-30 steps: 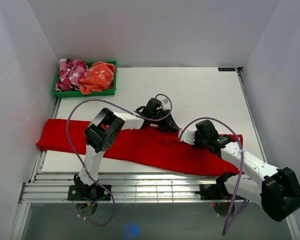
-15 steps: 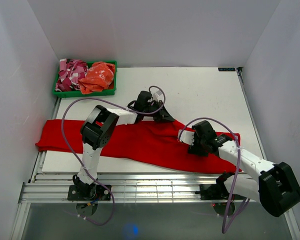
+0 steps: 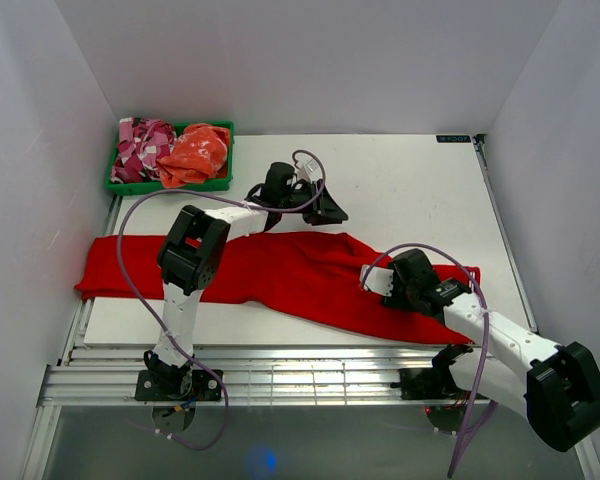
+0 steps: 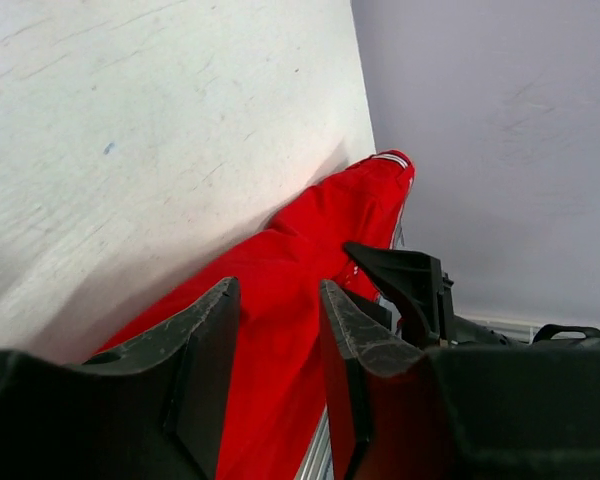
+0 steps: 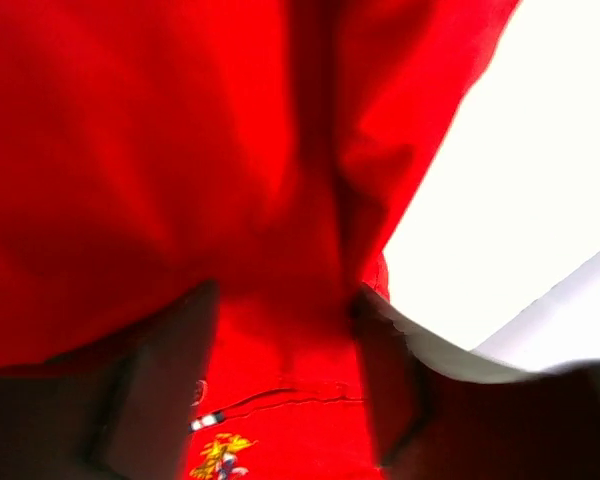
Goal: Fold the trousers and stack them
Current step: Fold the trousers
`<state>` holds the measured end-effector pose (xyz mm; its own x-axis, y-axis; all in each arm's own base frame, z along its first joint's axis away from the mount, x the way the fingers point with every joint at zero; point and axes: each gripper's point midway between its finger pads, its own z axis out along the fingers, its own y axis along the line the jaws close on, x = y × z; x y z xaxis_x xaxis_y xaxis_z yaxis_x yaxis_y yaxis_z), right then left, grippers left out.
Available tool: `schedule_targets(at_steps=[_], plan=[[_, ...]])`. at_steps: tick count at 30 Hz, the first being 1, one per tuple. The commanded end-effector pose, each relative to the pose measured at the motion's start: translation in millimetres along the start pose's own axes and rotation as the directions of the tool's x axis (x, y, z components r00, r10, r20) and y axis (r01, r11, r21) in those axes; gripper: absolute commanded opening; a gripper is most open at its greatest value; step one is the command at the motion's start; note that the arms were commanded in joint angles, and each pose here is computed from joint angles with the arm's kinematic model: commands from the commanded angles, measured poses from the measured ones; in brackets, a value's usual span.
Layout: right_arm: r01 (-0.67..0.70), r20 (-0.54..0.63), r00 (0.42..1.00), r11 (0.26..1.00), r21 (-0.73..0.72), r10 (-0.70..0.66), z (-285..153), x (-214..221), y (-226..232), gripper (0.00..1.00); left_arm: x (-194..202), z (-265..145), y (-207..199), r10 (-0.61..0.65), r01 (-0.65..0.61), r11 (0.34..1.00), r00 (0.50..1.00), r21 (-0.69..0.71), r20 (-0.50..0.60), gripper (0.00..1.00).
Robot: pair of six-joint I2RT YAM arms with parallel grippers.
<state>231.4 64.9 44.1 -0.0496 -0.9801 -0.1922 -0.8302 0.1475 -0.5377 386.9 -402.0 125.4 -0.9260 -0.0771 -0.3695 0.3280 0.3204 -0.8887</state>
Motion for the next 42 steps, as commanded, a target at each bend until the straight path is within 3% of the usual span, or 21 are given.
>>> schedule_targets(at_steps=[1,4,9,11,15,22,27,30,37,42], plan=[[-0.018,0.011,1.000,1.000,0.003,0.018,-7.8,-2.6,-3.8,0.58,10.0,-10.1,3.8,0.010,-0.011,0.999,1.000,-0.043,-0.016,0.48],[-0.015,0.026,1.000,1.000,0.009,0.015,-11.5,-6.6,-8.3,0.37,22.7,-7.3,13.3,0.012,-0.017,0.996,0.998,-0.092,-0.055,0.48],[-0.010,0.027,1.000,1.000,-0.010,0.010,-14.9,-6.9,-6.7,0.31,38.4,11.9,16.6,0.078,-0.094,0.988,0.989,-0.126,-0.127,0.47],[-0.014,0.021,1.000,1.000,-0.004,0.015,-14.9,-6.4,-8.0,0.34,45.6,13.6,20.0,0.083,-0.107,0.981,0.986,-0.162,-0.147,0.47],[-0.075,0.026,0.997,0.997,0.023,0.075,-21.1,-10.4,-20.9,0.89,46.4,1.1,1.8,0.097,-0.106,0.989,0.991,-0.099,-0.088,0.51],[-0.234,0.032,0.972,0.972,0.011,0.234,-40.2,-4.2,-48.0,0.99,32.6,-21.6,-36.3,0.222,-0.223,0.973,0.975,-0.061,-0.027,0.56],[-0.302,-0.037,0.953,0.951,-0.069,0.300,-48.1,34.3,-35.6,0.96,32.6,-29.5,-47.0,0.287,-0.288,0.956,0.957,-0.049,-0.036,0.58],[-0.288,-0.075,0.957,0.949,-0.125,0.280,-50.4,51.1,-19.4,0.97,48.7,-17.8,-38.3,0.311,-0.317,0.948,0.944,-0.041,-0.110,0.60],[-0.291,-0.113,0.956,0.928,-0.232,0.272,-44.5,74.9,5.0,1.00,68.4,8.6,-2.5,0.227,-0.265,0.956,0.940,-0.126,-0.254,0.60],[-0.317,-0.177,0.945,0.897,-0.307,0.273,-35.3,95.2,22.2,0.70,90.5,24.2,3.6,0.229,-0.290,0.946,0.915,-0.147,-0.332,0.60]])
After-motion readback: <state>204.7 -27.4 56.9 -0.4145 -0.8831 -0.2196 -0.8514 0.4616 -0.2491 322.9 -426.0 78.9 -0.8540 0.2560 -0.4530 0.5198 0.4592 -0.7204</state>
